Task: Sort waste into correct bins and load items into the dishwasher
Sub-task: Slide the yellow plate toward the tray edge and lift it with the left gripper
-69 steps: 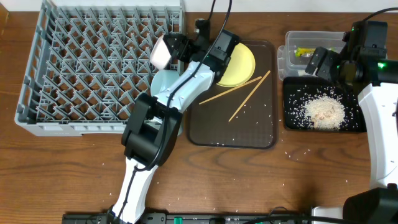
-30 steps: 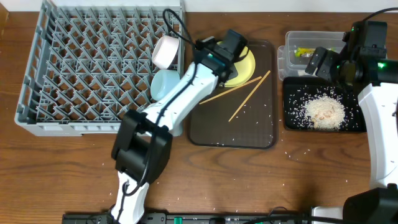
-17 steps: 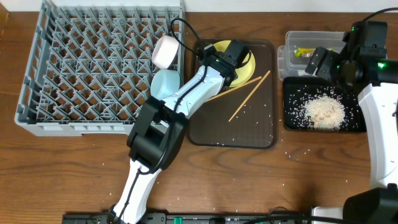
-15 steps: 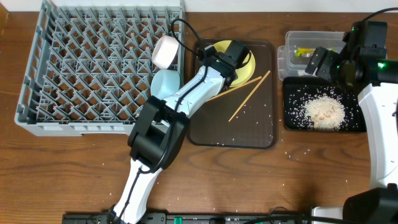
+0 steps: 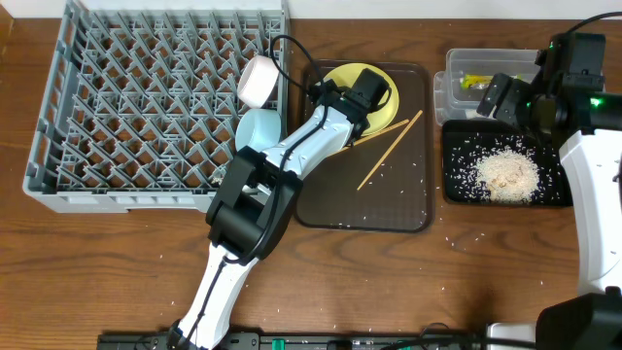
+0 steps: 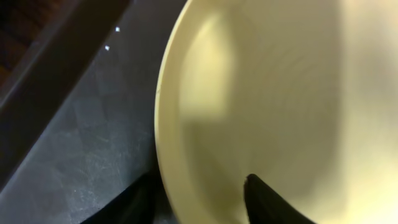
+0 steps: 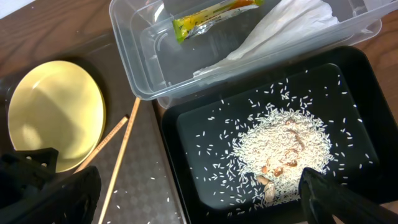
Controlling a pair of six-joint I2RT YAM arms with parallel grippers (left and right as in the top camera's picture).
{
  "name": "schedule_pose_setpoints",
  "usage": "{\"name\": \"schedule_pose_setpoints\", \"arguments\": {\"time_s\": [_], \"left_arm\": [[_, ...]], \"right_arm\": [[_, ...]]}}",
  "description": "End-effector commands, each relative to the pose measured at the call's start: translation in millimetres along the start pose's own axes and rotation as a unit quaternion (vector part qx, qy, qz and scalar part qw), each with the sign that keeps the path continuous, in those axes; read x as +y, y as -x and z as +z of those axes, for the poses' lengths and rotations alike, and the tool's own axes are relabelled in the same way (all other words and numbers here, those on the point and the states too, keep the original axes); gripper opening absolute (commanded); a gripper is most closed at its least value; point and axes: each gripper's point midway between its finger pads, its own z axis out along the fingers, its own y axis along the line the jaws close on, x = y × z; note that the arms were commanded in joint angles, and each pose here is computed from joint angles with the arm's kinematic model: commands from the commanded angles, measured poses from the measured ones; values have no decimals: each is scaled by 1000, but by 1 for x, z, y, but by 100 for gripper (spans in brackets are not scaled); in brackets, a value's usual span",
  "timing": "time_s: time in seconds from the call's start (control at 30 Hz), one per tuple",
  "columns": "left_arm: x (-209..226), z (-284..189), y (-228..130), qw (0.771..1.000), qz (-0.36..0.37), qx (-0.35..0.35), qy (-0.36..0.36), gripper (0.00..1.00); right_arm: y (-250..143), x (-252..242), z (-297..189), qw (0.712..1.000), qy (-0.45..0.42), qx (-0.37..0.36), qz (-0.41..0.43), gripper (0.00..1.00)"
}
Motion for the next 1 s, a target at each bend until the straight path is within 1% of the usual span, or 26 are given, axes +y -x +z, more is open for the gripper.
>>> {"name": "schedule_pose_setpoints", "arguments": {"time_s": [0.0,0.1,0.2,0.4,0.5,0.63,0.8,0.83,0.9,0.97], "left_arm": [[13,11,-6,1000,0,5,22,45],[17,14,-11,1000,3,12,27,45],[27,21,-24,999,7,32,34,43],[36,29,-50,996,15,82,31,34],[31,28,-60,993,46,109,12,28],[22,27,-67,988,86,130,-18,24],[18,26,-69,986,95,136,-30,21],[18,26,-68,986,94,136,-30,19],[17,27,-66,986,93,133,-32,10],[17,28,-64,987,90,131,-34,8]], "right_arm": [[2,-2,-1,1000,-5,-3,7,99],[2,-2,-1,1000,-5,-3,7,99],[2,-2,-1,1000,-5,-3,7,99],[2,-2,-1,1000,-5,-3,7,99],[2,-2,-1,1000,-5,-3,7,99],[2,-2,-1,1000,-5,-3,7,99],[2,-2,-1,1000,-5,-3,7,99],[2,-2,-1,1000,-5,-3,7,99],[2,-2,-1,1000,-5,-3,7,99],[2,-2,-1,1000,-5,-3,7,99]]}}
